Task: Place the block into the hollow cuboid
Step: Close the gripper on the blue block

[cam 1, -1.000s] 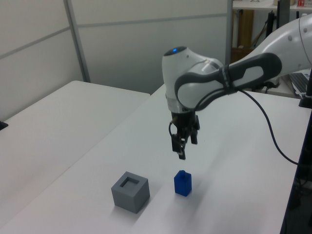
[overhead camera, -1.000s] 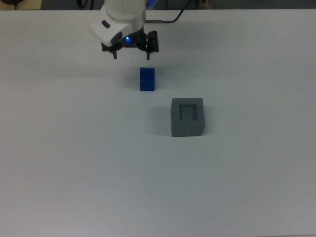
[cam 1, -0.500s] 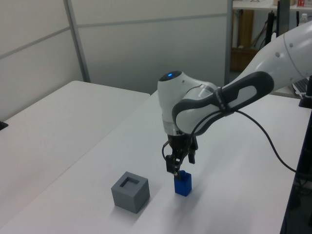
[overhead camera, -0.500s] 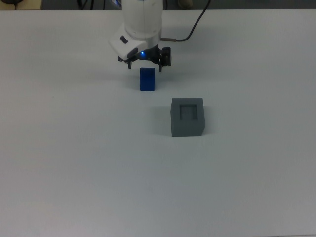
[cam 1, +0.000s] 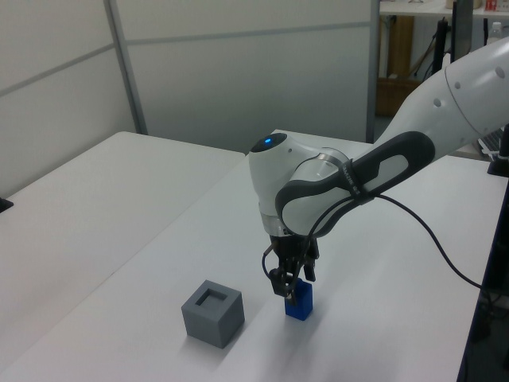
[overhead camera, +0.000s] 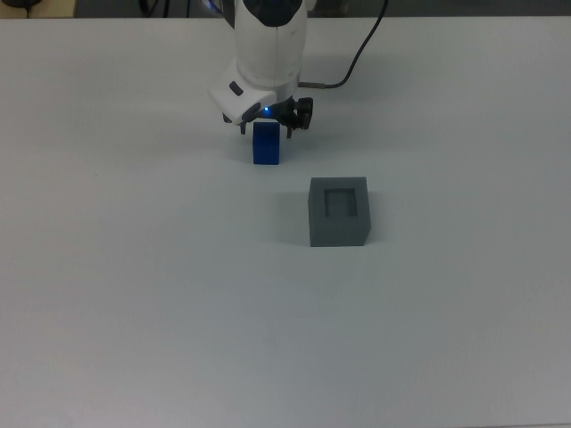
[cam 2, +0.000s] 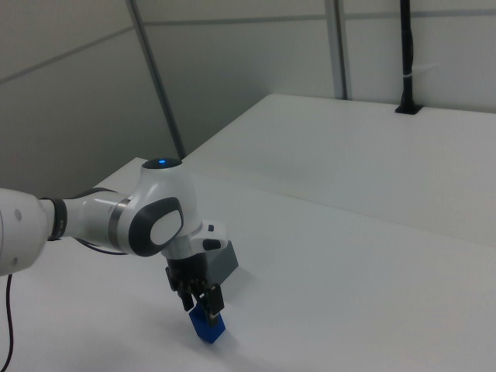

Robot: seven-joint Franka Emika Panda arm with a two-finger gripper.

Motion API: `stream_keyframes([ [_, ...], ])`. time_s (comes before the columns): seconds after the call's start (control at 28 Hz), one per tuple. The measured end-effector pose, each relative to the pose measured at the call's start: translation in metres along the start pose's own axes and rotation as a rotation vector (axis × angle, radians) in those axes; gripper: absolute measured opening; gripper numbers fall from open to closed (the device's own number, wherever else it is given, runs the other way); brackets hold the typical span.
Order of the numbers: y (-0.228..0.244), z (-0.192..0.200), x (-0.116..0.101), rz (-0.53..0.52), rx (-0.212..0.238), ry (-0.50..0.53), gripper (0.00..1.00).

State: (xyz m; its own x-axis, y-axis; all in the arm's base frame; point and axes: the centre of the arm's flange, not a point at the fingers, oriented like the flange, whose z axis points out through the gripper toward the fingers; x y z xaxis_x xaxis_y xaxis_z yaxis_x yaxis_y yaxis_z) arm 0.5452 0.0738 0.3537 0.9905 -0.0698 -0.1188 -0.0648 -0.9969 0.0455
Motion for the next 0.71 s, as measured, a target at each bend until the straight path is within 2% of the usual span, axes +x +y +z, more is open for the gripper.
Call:
stream_keyframes([
  [0.29, 0.0, 0.006, 0.003, -0.006, -0.01, -0.001, 0.82],
  [0.36, 0.0, 0.007, 0.005, -0.008, -0.011, 0.004, 0.7],
  [0.54, -0.001, 0.006, 0.008, -0.009, -0.012, 0.011, 0.53],
  [0.71, -0.001, 0.0, 0.011, -0.01, -0.012, 0.024, 0.51],
])
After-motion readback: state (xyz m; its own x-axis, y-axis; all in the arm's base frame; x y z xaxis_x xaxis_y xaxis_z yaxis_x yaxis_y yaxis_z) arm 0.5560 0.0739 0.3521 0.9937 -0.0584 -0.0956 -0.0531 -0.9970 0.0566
